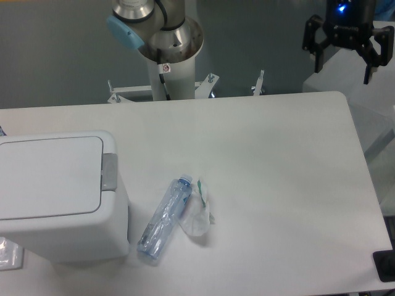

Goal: Open the trash can

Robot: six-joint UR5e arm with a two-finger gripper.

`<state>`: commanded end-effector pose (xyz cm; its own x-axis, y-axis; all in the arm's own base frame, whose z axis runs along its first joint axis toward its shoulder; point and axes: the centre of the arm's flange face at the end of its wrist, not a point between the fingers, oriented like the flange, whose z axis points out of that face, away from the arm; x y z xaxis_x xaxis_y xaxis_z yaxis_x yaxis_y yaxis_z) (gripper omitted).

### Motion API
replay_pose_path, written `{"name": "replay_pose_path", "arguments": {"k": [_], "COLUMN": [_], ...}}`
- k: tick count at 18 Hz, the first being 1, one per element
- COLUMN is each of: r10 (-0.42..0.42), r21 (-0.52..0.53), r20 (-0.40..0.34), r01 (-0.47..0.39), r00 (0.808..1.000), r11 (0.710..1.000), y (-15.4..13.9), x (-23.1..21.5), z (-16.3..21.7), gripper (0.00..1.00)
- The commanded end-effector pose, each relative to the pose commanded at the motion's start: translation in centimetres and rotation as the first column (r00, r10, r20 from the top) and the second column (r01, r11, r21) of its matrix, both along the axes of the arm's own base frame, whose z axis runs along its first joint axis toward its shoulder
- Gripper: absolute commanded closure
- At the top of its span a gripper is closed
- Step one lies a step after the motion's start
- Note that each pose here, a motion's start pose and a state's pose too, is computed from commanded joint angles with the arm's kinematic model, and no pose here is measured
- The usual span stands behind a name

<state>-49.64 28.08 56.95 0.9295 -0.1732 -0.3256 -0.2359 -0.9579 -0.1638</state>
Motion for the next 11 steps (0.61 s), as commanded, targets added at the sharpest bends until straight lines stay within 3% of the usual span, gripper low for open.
{"name": "replay_pose_path", "arguments": {"k": [7, 11], "r10": [-0.014, 0.079], "r21": [0.03, 0.085], "r20": [0.012, 0.064], "r01": [0.014, -0.084], "r00": [1.0, 0.995], "r11": [0.999, 0.993], "y": [0.9, 3.5], "x": [0.5, 2.0], "z": [0.0, 0.0], "gripper": [0.0, 0.0]}}
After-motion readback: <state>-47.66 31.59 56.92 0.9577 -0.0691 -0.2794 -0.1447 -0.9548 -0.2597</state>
